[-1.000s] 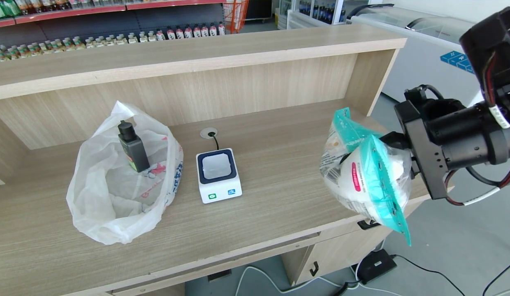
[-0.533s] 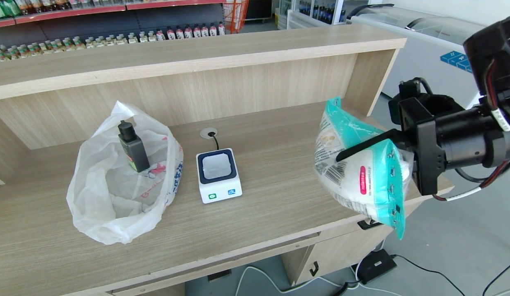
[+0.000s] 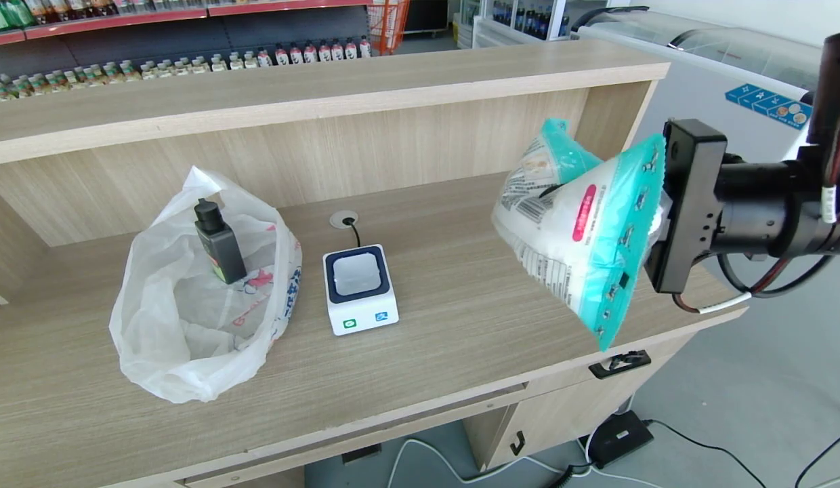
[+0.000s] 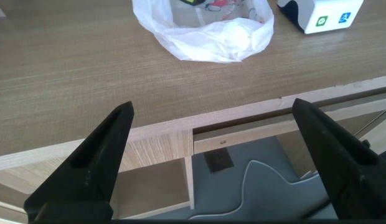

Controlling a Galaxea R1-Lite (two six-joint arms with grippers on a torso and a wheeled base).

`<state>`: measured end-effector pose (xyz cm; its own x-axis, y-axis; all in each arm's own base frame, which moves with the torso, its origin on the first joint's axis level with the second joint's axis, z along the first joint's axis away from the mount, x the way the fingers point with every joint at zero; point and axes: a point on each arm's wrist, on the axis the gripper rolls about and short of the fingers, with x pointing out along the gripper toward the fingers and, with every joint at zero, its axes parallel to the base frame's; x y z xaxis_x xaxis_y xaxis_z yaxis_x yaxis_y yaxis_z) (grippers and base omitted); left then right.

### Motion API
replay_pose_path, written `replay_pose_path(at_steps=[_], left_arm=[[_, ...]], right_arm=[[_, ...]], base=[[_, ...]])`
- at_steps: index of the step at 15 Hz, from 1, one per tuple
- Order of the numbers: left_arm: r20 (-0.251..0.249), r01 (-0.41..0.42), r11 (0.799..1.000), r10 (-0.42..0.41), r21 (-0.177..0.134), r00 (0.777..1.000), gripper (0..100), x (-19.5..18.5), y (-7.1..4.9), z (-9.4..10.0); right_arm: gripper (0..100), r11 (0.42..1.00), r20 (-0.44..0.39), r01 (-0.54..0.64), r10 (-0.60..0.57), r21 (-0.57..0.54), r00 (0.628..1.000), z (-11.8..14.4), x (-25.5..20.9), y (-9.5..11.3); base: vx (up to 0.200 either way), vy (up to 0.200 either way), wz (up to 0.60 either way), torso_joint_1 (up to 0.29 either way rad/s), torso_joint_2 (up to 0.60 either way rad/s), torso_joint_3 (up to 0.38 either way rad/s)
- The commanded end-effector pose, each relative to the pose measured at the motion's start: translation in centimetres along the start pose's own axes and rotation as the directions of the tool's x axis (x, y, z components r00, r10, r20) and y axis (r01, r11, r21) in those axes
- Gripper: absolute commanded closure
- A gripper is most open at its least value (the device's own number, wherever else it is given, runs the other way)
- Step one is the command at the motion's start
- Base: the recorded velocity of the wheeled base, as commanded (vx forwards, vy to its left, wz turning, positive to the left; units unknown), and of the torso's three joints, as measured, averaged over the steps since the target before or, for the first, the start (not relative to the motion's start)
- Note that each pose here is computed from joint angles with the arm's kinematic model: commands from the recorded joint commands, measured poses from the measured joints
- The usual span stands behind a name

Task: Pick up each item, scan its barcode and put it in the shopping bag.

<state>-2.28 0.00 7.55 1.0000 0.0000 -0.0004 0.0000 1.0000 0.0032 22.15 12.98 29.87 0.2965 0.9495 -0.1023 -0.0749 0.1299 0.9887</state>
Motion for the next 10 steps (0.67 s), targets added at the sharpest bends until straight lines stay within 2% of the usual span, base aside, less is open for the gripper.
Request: replay_pose_path(at_steps=[1, 4, 6, 8, 10], left_arm=[[0.0, 0.0, 1.0, 0.0, 0.0, 1.0, 0, 0.0, 0.0, 0.0], [0.0, 0.0, 1.0, 0.0, 0.0, 1.0, 0, 0.0, 0.0, 0.0], [0.0, 0.0, 1.0, 0.0, 0.0, 1.0, 0, 0.0, 0.0, 0.0], [0.0, 0.0, 1.0, 0.0, 0.0, 1.0, 0, 0.0, 0.0, 0.0], [0.0, 0.0, 1.0, 0.0, 0.0, 1.0, 0, 0.0, 0.0, 0.0]], right_arm=[[100, 0.997, -0.052, -0.049, 0.052, 0.053, 0.997, -0.6, -0.5, -0.2], [100, 0.997, -0.212, -0.073, 0.078, 0.034, 0.974, -1.3, -1.3, -1.1], [100, 0.994, -0.319, -0.11, 0.108, 0.013, 0.941, -1.2, -1.7, -1.0], [100, 0.991, -0.319, -0.13, 0.12, -0.011, 0.94, -0.9, -1.6, -1.2], [100, 0.988, -0.325, -0.144, 0.122, -0.047, 0.938, -0.3, -1.4, -2.4]], base=[[0.0, 0.0, 0.0, 0.0, 0.0, 0.0], [0.0, 0.0, 0.0, 0.0, 0.0, 0.0], [0.0, 0.0, 0.0, 0.0, 0.0, 0.0], [0.0, 0.0, 0.0, 0.0, 0.0, 0.0], [0.0, 0.0, 0.0, 0.0, 0.0, 0.0]])
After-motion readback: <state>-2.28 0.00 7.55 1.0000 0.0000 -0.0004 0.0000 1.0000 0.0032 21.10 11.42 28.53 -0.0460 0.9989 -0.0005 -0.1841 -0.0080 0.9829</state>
